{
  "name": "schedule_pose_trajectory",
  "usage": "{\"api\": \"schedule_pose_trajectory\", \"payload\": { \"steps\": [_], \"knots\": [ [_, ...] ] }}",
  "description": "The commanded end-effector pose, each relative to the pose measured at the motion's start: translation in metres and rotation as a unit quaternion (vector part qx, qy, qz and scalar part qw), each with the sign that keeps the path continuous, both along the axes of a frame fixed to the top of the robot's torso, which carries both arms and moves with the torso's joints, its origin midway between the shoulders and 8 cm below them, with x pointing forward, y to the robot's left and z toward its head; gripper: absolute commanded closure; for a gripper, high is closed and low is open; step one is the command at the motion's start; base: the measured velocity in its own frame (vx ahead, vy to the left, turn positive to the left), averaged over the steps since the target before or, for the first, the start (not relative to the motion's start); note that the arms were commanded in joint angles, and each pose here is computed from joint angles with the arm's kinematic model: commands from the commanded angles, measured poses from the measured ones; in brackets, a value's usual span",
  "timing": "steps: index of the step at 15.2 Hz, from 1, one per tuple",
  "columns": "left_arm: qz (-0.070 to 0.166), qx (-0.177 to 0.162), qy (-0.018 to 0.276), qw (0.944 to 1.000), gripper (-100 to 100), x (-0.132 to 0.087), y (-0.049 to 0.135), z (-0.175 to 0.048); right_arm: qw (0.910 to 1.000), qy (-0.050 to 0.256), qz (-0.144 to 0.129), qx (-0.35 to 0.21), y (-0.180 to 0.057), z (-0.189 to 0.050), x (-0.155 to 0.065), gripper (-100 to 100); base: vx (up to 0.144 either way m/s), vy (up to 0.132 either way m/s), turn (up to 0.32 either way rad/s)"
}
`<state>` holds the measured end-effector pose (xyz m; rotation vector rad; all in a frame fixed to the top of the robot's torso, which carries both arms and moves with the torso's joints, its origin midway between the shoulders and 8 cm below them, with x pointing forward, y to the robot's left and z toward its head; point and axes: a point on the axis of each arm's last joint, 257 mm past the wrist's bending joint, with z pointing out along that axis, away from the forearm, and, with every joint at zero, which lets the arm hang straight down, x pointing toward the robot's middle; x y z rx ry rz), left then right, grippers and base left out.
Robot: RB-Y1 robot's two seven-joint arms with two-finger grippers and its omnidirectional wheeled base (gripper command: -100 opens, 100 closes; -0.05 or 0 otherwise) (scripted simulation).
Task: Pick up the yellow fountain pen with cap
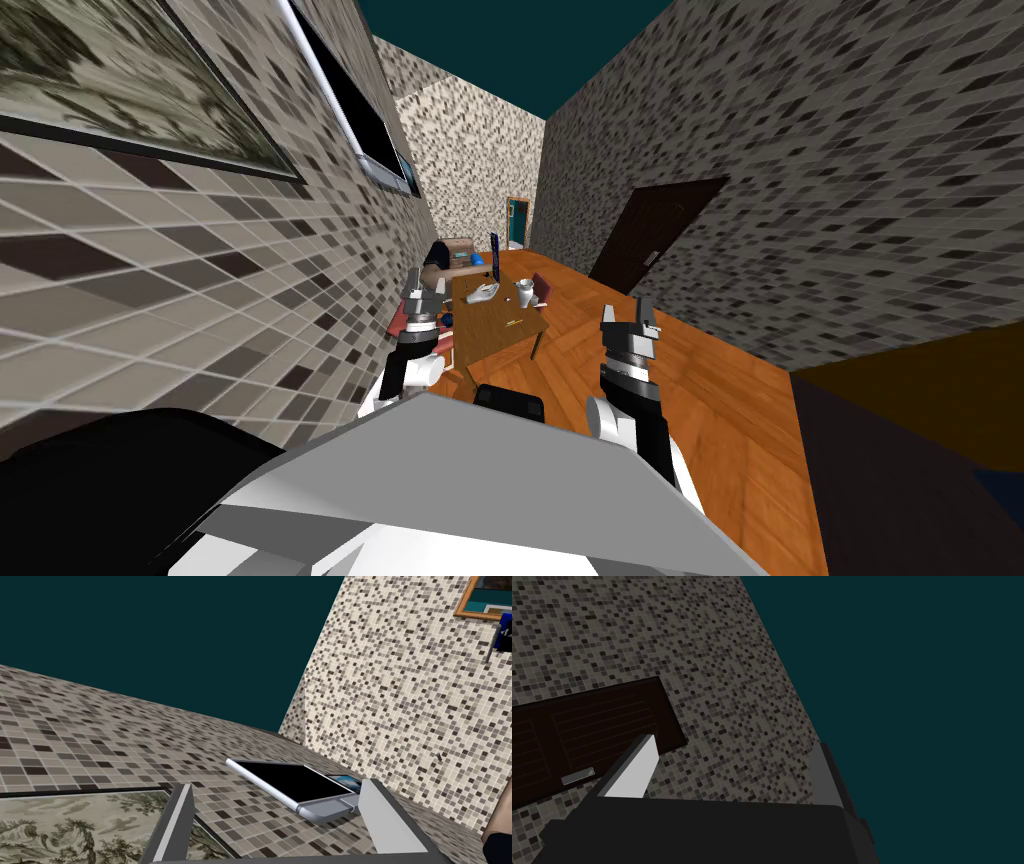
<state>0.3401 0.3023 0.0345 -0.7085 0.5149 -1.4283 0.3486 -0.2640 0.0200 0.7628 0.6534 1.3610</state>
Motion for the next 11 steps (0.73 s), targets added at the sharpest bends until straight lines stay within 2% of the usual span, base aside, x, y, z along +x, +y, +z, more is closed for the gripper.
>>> {"api": "schedule_pose_trajectory", "payload": {
  "steps": [1,2,3,5,6,7,8,9,10,11],
  "knots": [
    [-0.005,0.013,0.023,0.9996,-100,0.008,0.003,-0.010,1.0000,0.000,0.000,0.000,0.000,0.000,0.000,0,0.011,-0.015,-0.093],
    [-0.006,0.016,0.038,0.9991,-100,0.012,0.006,-0.017,1.0000,0.000,0.000,0.000,0.000,0.000,0.000,0,0.023,-0.031,-0.174],
    [-0.006,0.016,0.038,0.9991,-100,0.012,0.006,-0.017,1.0000,0.000,0.000,0.000,0.000,0.000,0.000,0,0.023,-0.033,-0.113],
    [-0.005,0.020,0.074,0.9970,-100,0.023,0.016,-0.035,1.0000,0.000,0.000,0.000,0.000,0.000,0.000,0,0.028,-0.046,-0.127],
    [-0.005,0.019,0.075,0.9970,-100,0.024,0.016,-0.036,1.0000,0.000,0.000,0.000,0.000,0.000,0.000,0,0.033,-0.047,-0.139],
    [-0.003,0.019,0.097,0.9951,-100,0.030,0.024,-0.047,1.0000,0.000,0.000,0.000,0.000,0.000,0.000,0,0.032,-0.050,-0.156],
    [-0.003,0.019,0.097,0.9951,-100,0.030,0.024,-0.047,1.0000,0.000,0.000,0.000,0.000,0.000,0.000,0,0.030,-0.041,-0.107],
    [0.001,0.016,0.120,0.9926,-100,0.035,0.032,-0.060,1.0000,0.000,0.000,0.000,0.000,0.000,0.000,0,0.035,-0.035,-0.143],
    [0.001,0.016,0.122,0.9924,-100,0.035,0.033,-0.061,1.0000,0.000,0.000,0.000,0.000,0.000,0.000,0,0.035,-0.031,-0.122],
    [0.006,0.012,0.144,0.9895,-100,0.040,0.043,-0.074,1.0000,0.000,0.000,0.000,0.000,0.000,0.000,0,0.035,-0.038,-0.157]
  ]
}}
